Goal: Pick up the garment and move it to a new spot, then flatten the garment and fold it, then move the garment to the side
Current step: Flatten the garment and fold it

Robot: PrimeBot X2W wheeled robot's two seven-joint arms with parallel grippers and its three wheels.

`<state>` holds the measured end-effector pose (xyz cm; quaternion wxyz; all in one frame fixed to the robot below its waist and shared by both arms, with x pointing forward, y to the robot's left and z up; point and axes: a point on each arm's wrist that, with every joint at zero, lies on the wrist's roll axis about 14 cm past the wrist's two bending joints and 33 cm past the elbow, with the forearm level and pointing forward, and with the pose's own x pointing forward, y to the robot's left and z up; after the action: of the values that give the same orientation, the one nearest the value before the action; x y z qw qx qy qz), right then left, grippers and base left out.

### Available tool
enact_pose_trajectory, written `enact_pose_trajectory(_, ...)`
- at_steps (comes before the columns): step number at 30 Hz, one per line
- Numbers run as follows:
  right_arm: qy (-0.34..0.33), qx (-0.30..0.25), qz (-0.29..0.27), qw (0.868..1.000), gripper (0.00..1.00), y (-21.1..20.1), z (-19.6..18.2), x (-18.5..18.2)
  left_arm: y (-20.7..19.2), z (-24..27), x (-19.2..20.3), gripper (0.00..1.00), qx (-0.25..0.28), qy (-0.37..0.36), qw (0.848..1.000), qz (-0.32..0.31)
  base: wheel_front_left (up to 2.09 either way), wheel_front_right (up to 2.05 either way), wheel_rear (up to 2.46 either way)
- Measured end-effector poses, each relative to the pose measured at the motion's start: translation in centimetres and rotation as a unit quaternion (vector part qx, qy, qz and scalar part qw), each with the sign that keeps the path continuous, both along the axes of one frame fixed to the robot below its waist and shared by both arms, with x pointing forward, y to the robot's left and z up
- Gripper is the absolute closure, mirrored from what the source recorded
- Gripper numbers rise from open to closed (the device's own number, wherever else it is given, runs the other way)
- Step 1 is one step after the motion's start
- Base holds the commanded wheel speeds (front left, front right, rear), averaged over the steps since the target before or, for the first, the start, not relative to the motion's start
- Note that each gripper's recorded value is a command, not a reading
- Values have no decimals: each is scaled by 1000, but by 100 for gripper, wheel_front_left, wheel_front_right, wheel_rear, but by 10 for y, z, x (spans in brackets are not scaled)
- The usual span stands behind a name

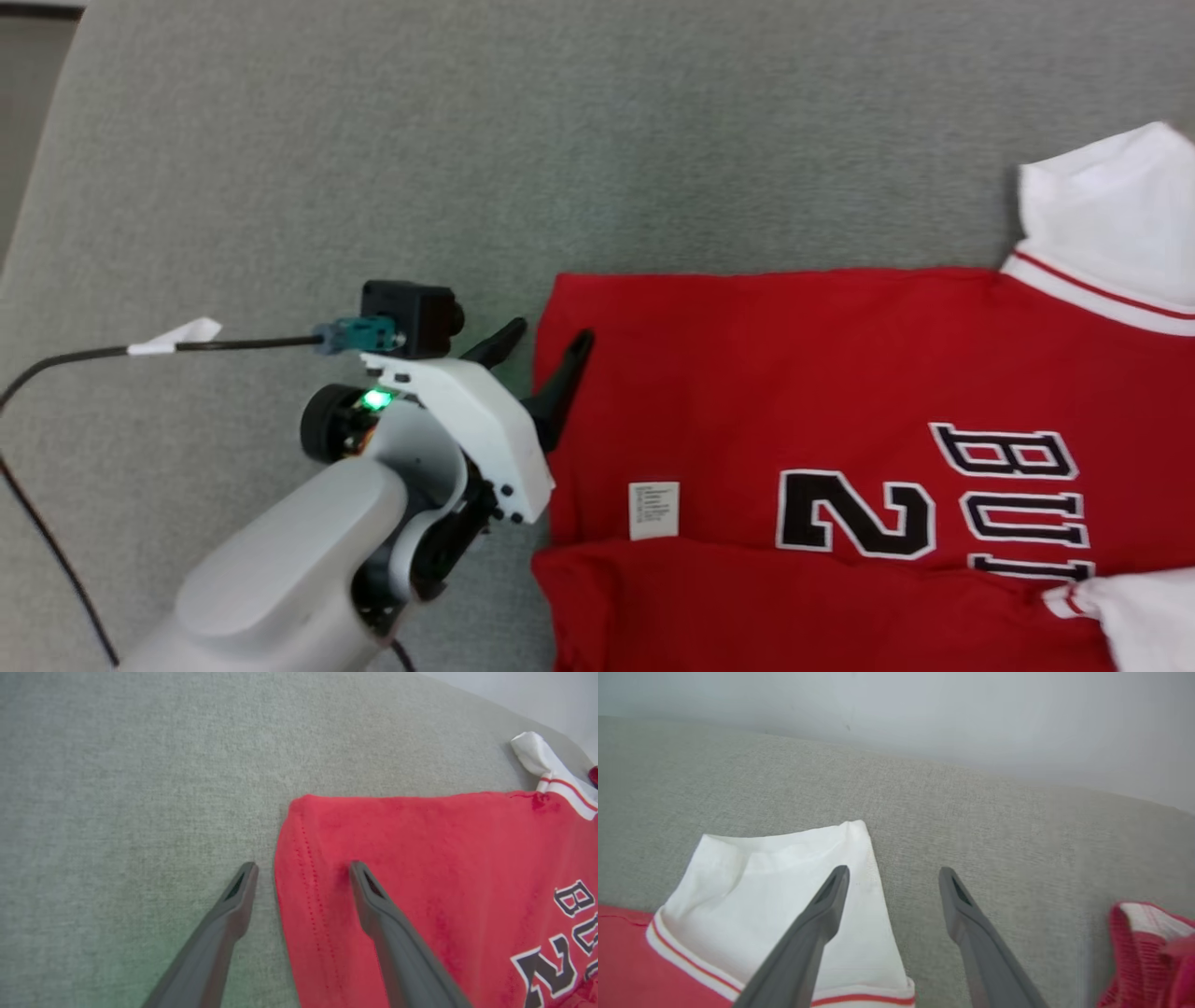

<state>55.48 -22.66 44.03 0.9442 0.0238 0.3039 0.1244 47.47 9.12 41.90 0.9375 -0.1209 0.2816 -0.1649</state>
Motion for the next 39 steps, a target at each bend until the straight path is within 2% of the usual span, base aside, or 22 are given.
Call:
enact_pose_trajectory(4, 27, 6, 14, 1000, 0, 22, -29, 19, 4, -11, 7, 0, 3, 7, 1000, 6, 0, 0, 0)
enact_pose_trajectory(8, 58, 5, 27, 998, 0, 35, -52, 22, 3, -15, 13, 0, 2, 10, 1000, 6, 0, 0, 0)
enact_pose_trajectory(14, 72, 3, 42, 997, 0, 44, -60, 23, -3, -15, 20, 0, 1, 7, 1000, -3, 0, 0, 0)
enact_pose_trajectory(23, 81, 29, 71, 994, 0, 69, -60, 20, -12, -15, 21, 0, 2, 13, 1000, -26, 0, 0, 0)
enact_pose_trajectory(24, 83, 28, 73, 993, 0, 70, -60, 20, -15, -15, 20, 30, -1, 16, 999, -32, 0, 0, 0)
enact_pose_trajectory(25, 85, 28, 77, 993, 0, 72, -61, 19, -18, -15, 18, 70, -5, 19, 999, -36, 0, 0, 0)
enact_pose_trajectory(26, 86, 28, 80, 993, 58, 73, -61, 18, -20, -16, 17, 100, -6, 22, 999, -41, 0, 0, 0)
enact_pose_trajectory(27, 87, 26, 86, 992, 100, 75, -60, 17, -22, -16, 15, 100, -8, 26, 998, -48, 0, 0, 0)
enact_pose_trajectory(31, 63, 35, 90, 993, 100, 80, -54, 21, -27, -15, 11, 100, -15, 27, 998, -58, 0, 0, 0)
enact_pose_trajectory(39, -53, 34, 50, 997, 100, 58, -7, 55, -8, 15, 40, 100, -12, -42, 999, -12, 0, 0, 0)
